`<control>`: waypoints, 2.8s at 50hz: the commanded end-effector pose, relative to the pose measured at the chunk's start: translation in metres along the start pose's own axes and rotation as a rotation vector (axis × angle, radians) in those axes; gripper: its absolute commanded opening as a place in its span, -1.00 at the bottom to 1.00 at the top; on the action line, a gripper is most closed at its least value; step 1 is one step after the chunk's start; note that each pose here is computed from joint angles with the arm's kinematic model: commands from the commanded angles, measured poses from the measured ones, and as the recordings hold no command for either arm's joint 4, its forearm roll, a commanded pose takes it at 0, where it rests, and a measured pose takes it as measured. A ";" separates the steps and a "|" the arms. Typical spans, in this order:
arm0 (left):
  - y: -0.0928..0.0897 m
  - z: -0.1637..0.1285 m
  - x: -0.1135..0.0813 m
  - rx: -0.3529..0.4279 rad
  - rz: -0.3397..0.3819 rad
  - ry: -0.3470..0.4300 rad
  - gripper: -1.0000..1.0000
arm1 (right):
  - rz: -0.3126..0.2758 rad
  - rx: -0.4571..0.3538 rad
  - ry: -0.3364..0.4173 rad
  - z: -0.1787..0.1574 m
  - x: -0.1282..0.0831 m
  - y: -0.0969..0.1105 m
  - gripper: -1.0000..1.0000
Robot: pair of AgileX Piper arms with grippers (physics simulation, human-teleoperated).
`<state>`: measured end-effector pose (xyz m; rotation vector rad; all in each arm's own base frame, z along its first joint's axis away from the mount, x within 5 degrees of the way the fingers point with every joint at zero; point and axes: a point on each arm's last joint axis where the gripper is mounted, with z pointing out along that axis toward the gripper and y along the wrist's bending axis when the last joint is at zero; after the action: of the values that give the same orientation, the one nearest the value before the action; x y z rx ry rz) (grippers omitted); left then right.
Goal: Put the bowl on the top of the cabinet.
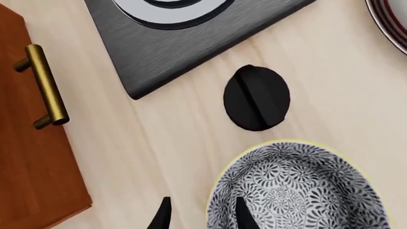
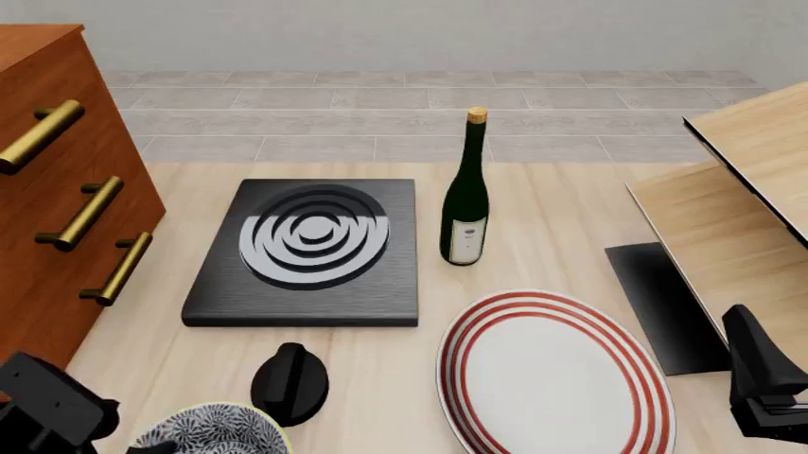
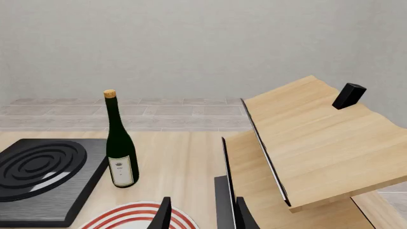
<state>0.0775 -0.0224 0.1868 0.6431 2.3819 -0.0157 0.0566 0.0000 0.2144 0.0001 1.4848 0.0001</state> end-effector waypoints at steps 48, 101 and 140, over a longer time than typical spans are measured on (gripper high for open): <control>-0.003 0.022 0.015 0.008 0.031 0.053 1.00 | 0.000 0.000 0.000 0.000 0.000 0.000 1.00; 0.013 -0.050 -0.046 -0.059 -0.065 -0.213 -1.00 | 0.000 0.000 0.000 0.000 0.000 0.000 1.00; 0.053 -0.126 -0.121 -0.255 -0.310 -0.511 -1.00 | 0.000 0.000 0.000 0.000 0.000 0.000 1.00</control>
<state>0.0966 -0.0139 0.3390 0.2511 1.9825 -0.0217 0.0566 0.0000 0.2144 0.0001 1.4847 0.0002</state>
